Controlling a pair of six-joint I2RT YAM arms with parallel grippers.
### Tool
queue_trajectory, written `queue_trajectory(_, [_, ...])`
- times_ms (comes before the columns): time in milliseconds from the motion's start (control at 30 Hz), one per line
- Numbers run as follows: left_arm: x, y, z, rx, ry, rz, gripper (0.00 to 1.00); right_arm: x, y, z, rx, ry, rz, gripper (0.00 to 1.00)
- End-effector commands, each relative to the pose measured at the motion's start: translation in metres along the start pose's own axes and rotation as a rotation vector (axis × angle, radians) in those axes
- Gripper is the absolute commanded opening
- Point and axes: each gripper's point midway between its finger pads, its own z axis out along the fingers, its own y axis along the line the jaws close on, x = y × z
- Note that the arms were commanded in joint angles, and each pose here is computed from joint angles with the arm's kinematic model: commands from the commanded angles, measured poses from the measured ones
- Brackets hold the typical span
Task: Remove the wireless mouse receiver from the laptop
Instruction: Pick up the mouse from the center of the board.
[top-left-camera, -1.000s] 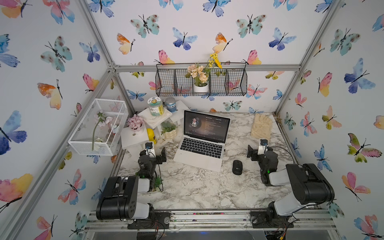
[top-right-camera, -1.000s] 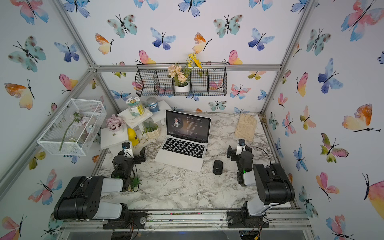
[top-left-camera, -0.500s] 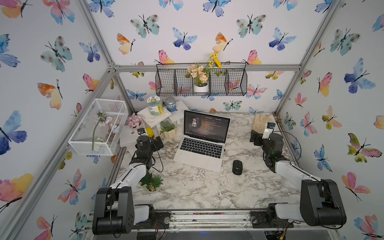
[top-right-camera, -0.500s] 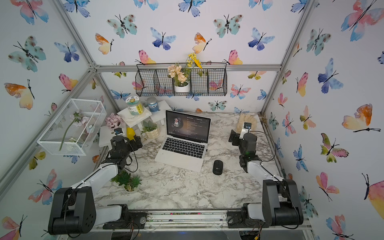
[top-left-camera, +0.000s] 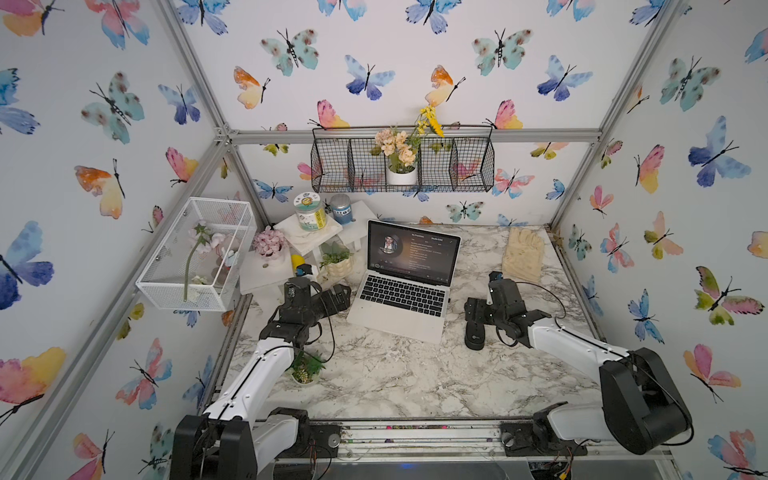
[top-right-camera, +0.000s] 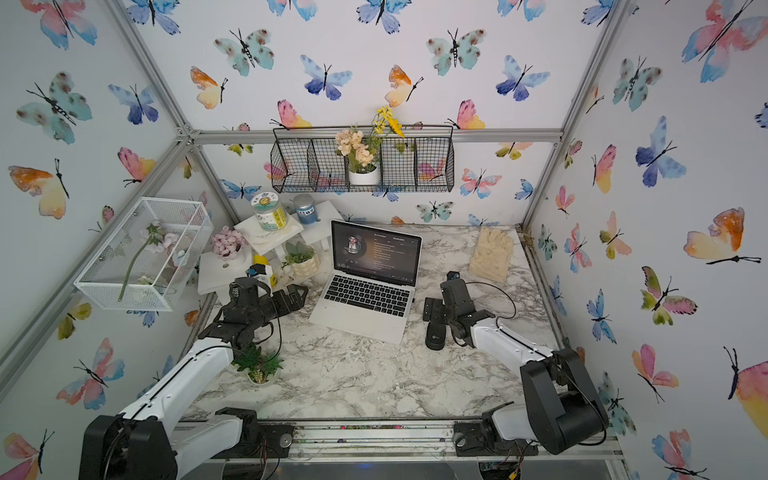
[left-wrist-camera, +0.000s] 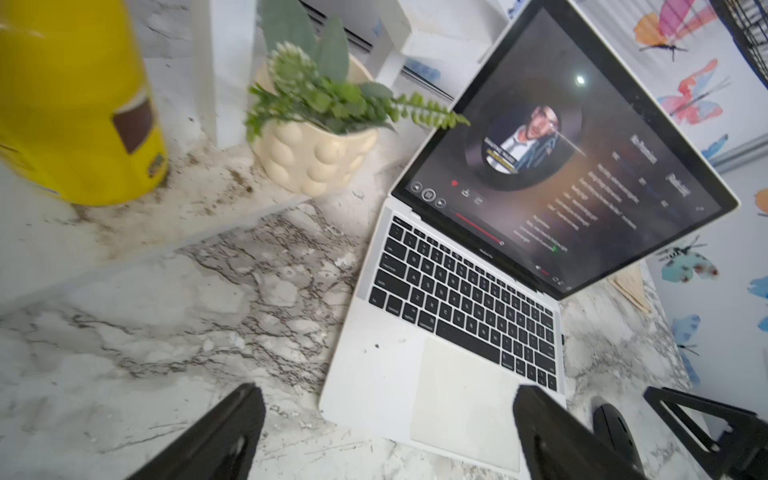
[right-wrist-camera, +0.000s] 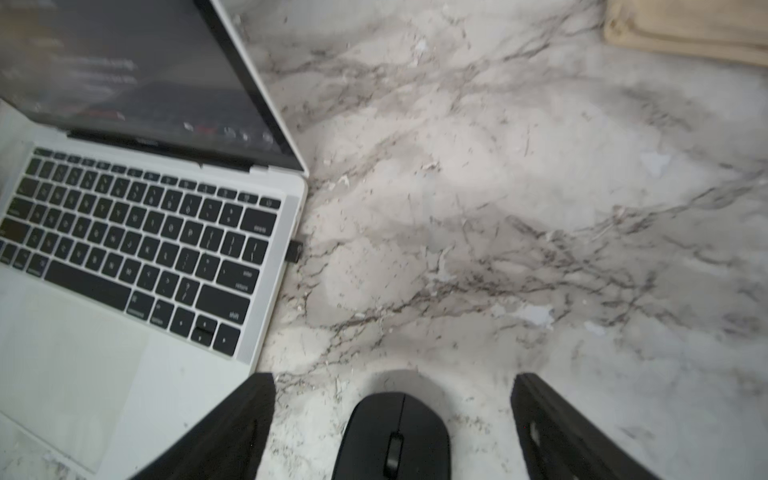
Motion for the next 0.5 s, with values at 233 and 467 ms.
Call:
queue_trajectory(233, [0.049, -0.041, 0.005, 0.165, 0.153, 0.048, 0.99, 0.059, -0.004, 0.003, 0.197, 0.122, -0.011, 0.96])
queue_trajectory(467, [0.054, -0.04, 0.008, 0.173, 0.166, 0.033, 0.99, 0.072, -0.01, 0.004, 0.208, 0.15, -0.006, 0.93])
